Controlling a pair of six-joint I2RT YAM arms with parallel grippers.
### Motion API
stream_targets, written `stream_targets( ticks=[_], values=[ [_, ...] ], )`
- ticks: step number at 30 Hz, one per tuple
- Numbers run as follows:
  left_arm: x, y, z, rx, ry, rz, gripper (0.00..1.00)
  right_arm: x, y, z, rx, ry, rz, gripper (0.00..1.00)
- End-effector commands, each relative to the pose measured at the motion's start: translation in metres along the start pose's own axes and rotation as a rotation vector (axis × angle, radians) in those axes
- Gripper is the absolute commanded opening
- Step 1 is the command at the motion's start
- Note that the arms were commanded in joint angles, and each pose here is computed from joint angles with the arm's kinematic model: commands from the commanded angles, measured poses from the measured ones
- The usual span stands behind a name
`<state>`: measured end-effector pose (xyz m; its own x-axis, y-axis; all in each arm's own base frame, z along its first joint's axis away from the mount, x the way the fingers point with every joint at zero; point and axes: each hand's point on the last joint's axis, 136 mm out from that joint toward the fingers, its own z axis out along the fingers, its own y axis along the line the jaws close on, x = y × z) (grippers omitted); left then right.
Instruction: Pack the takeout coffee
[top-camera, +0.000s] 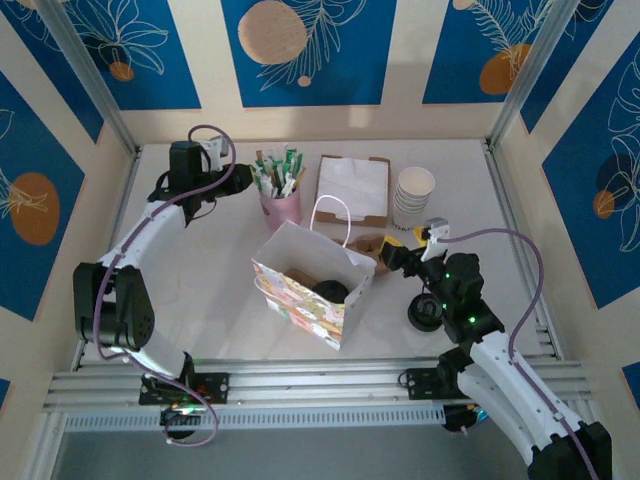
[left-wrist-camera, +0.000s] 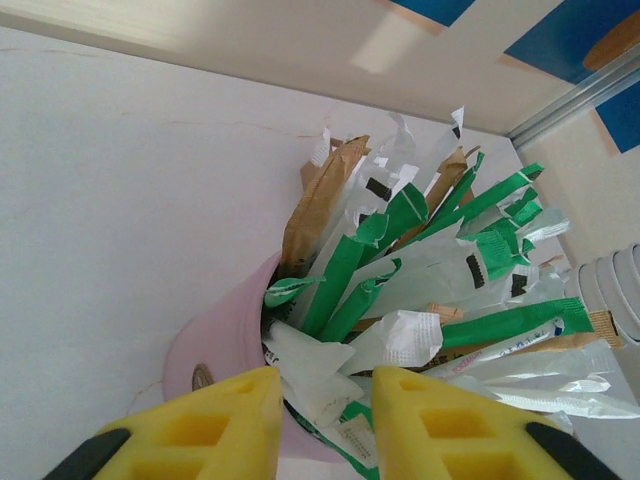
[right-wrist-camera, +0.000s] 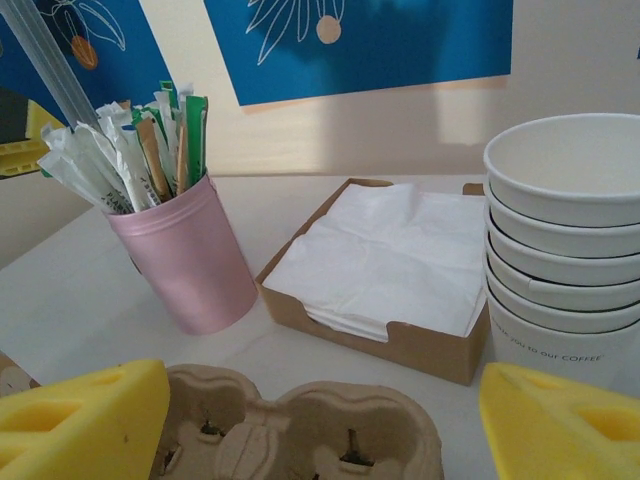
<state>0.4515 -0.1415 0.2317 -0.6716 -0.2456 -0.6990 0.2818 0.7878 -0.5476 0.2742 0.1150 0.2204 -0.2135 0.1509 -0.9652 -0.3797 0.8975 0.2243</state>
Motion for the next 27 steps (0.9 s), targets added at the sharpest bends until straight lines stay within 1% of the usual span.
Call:
stream_targets(
  ticks=[1,3,8,13,15,27],
  values=[
    [-0.010,-0.002,0.001,0.028,-0.019,0.008,0.27,-0.011,0.000,-0.001,0.005,-0.043,-0.009,0.81],
    [-0.012,-0.003,0.002,0.031,-0.018,0.006,0.25,-0.011,0.000,-0.001,0.003,-0.043,-0.008,0.81],
    [-0.018,-0.008,-0.003,0.039,-0.037,0.009,0.18,-0.011,0.000,-0.001,0.003,-0.042,-0.008,0.81],
    [-0.022,-0.008,-0.008,0.030,-0.050,0.014,0.04,-0.011,0.000,-0.001,0.001,-0.043,-0.006,0.81],
    [-0.024,-0.010,-0.010,0.034,-0.057,0.013,0.01,-0.012,0.000,-0.001,0.001,-0.043,-0.007,0.81],
    [-0.038,-0.017,-0.026,0.063,-0.104,0.022,0.00,-0.011,0.000,-0.001,0.002,-0.039,-0.006,0.82]
  ],
)
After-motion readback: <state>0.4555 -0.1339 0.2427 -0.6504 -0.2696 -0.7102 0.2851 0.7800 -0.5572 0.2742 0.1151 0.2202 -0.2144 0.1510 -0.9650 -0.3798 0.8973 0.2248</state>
